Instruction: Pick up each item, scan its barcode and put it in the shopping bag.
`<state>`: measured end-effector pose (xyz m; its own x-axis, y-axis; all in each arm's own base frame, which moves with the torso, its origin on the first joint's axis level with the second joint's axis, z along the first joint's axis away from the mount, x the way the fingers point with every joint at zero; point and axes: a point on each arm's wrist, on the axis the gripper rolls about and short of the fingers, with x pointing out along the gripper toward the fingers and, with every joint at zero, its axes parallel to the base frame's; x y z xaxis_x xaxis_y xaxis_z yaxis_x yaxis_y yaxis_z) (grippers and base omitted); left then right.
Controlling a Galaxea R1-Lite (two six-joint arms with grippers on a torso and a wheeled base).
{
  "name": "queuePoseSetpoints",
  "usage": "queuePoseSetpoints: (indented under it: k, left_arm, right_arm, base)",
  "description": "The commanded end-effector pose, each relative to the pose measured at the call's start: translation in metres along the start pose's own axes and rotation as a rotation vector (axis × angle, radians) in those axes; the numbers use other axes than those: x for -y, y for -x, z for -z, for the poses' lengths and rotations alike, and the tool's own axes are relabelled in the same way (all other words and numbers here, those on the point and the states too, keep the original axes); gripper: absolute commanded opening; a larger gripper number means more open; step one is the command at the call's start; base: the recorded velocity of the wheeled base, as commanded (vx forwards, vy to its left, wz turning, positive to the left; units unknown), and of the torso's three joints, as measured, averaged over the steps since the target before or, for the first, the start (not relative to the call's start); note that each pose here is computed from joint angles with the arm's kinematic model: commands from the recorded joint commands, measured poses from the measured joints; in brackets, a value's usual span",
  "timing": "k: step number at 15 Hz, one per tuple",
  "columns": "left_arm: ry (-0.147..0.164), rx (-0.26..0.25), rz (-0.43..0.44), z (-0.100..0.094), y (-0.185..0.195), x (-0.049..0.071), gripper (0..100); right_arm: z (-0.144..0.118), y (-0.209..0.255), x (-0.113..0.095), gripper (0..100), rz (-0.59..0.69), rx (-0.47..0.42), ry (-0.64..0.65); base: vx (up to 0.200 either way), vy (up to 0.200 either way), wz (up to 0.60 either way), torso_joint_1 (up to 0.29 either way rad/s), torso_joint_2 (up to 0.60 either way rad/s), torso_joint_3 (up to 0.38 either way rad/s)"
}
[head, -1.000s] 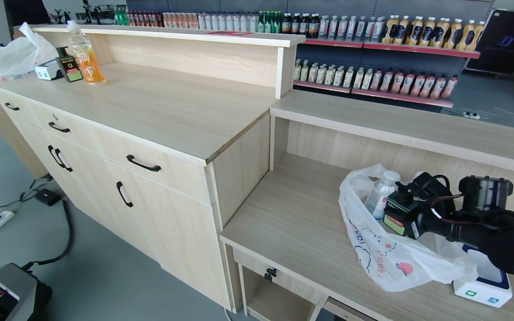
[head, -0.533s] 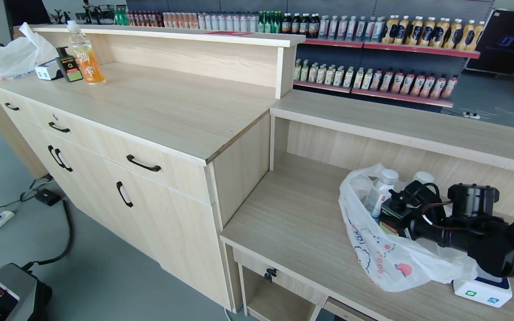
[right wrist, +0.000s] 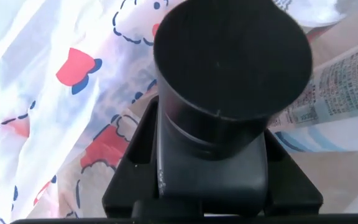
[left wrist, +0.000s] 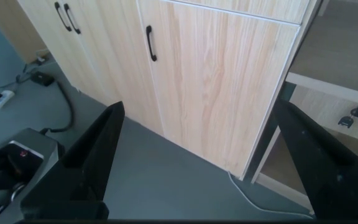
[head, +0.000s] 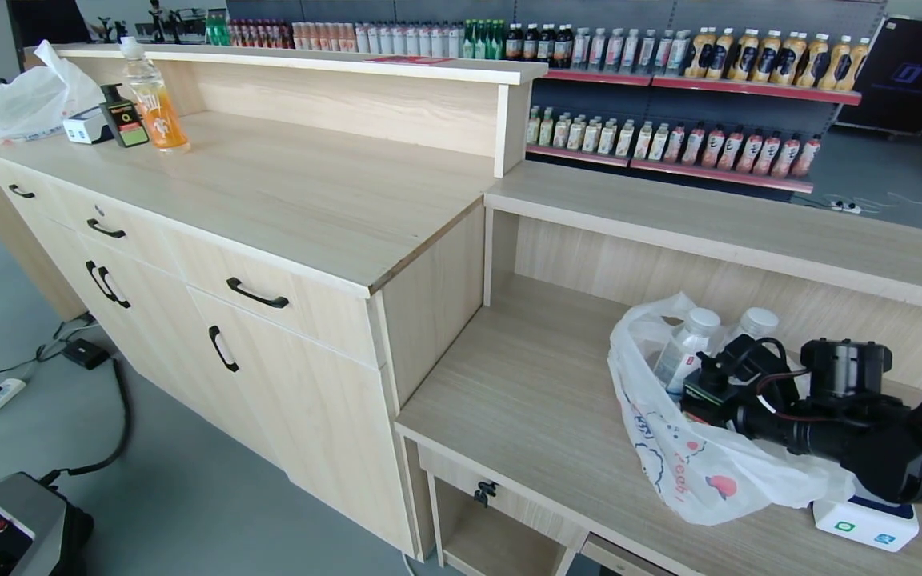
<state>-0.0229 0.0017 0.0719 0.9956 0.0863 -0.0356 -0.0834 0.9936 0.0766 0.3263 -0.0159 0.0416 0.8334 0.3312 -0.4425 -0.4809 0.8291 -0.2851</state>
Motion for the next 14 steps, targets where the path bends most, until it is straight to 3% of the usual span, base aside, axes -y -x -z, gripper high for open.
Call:
queuePoseSetpoints:
  k: [1,10,11,14]
  left_arm:
    - [0.000,0.000,-0.001,0.000,0.000,0.000,100]
    - [0.000,0.000,-0.001,0.000,0.000,0.000,100]
    - [0.000,0.000,-0.001,0.000,0.000,0.000,100]
    - [0.000,0.000,-0.001,0.000,0.000,0.000,100]
  right_arm:
    - [0.002,0.002,0.001,0,0.002,-0.007,-0.005]
    - [0.012,0.005,0.006,0,0.015,-0.034,-0.028]
    - [0.013,0.005,0.006,100,0.017,-0.036,-0.028]
    - [0.014,0.005,0.006,100,0.016,-0.040,-0.029]
  base:
    - [0.000,0.000,0.00,0.000,0.00,0.000]
    - [0.000,0.000,0.00,0.000,0.00,0.000]
    - [0.000,0.000,0.00,0.000,0.00,0.000]
    - [0.000,0.000,0.00,0.000,0.00,0.000]
